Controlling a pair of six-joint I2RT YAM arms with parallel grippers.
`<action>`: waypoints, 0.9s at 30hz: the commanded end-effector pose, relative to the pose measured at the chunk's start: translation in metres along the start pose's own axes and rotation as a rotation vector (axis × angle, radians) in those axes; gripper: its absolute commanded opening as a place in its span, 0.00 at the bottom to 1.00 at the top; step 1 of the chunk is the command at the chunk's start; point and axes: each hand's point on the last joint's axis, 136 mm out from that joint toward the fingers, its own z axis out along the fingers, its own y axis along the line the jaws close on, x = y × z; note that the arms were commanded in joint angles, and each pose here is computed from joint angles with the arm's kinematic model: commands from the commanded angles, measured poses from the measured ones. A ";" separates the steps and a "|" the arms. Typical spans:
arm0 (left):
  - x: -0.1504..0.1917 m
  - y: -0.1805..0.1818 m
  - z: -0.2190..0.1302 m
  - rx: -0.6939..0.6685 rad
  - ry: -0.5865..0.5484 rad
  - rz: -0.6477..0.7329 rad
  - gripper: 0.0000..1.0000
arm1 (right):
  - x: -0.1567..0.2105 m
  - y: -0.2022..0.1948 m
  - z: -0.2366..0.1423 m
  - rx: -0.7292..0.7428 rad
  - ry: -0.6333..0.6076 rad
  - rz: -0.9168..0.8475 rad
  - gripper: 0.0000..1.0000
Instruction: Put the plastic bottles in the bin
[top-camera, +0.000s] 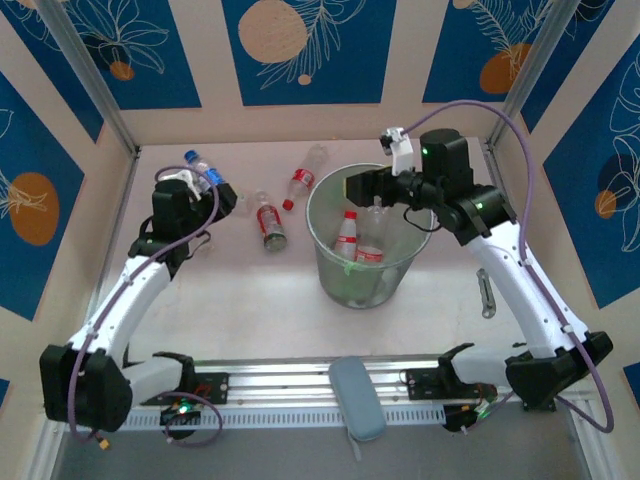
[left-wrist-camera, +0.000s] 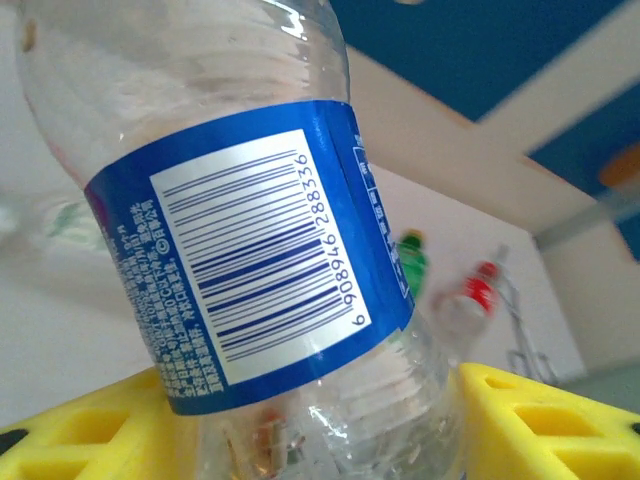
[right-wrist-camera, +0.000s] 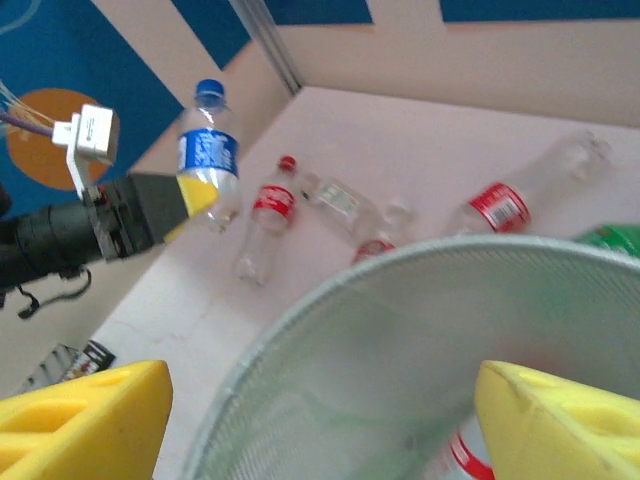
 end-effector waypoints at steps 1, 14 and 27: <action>0.011 -0.055 -0.014 0.196 0.053 0.138 0.54 | -0.017 0.019 0.014 -0.081 -0.017 0.012 0.81; 0.057 -0.133 -0.029 0.550 0.127 0.353 0.52 | -0.037 0.043 0.090 -0.202 0.067 0.081 0.91; 0.050 -0.143 -0.032 0.559 0.092 0.430 0.49 | -0.007 0.049 0.143 -0.211 0.214 0.128 0.90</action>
